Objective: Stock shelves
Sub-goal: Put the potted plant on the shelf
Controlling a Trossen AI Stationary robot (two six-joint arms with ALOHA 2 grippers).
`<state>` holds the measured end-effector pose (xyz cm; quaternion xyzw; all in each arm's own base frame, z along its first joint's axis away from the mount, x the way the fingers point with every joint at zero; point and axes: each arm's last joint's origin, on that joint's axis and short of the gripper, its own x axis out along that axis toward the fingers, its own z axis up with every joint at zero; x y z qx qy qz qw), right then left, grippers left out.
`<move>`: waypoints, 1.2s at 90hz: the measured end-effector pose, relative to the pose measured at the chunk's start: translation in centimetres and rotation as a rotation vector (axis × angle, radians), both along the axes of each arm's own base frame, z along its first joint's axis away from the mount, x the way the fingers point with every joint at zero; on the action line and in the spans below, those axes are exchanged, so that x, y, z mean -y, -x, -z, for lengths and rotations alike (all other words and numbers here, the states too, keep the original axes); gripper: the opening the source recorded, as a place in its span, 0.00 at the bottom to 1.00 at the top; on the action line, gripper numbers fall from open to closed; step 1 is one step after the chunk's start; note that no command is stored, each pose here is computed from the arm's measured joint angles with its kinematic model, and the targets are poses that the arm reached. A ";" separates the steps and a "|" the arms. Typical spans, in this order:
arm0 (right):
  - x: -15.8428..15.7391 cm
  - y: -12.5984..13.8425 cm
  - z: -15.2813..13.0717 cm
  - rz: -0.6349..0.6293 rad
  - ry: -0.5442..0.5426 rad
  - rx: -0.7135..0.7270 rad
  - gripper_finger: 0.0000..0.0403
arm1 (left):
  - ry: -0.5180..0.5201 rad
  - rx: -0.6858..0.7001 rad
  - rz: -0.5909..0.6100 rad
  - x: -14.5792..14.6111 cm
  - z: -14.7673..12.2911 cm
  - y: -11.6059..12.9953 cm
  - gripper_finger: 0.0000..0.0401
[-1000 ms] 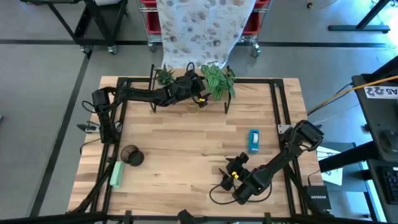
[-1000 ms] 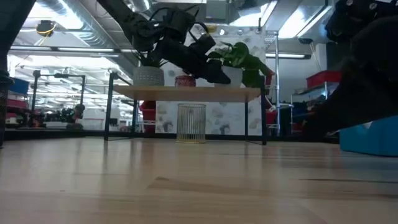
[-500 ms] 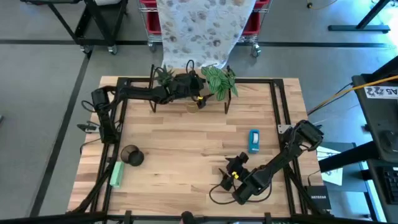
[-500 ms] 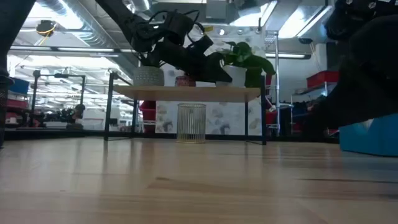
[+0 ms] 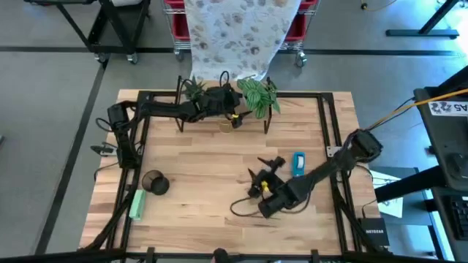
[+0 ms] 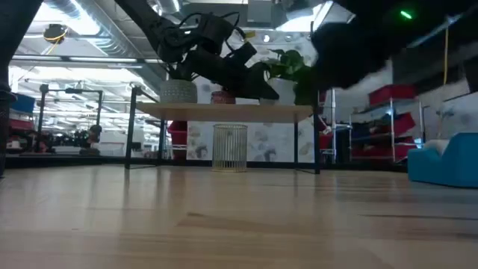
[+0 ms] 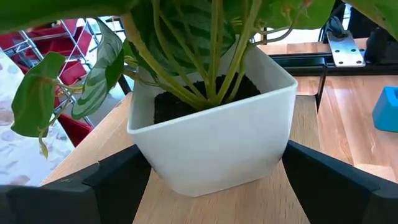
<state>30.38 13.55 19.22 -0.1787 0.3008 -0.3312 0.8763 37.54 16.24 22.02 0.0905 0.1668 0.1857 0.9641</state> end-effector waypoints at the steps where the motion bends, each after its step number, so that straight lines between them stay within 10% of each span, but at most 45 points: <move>1: 0.2 -0.1 -0.4 -0.014 0.006 -0.018 0.66 | 0.000 0.000 0.000 0.0 0.0 0.0 0.84; 36: 11.5 0.3 -11.4 -0.355 -0.098 -0.152 0.66 | 0.007 0.002 -0.002 0.1 0.0 0.0 0.84; 70: 21.3 0.8 -11.8 -0.399 -0.222 -0.194 0.66 | 0.002 0.003 -0.001 0.0 0.0 0.0 0.84; 108: 23.9 0.0 -10.4 -0.379 -0.156 -0.262 0.66 | 0.001 0.001 0.000 0.1 0.1 0.0 0.84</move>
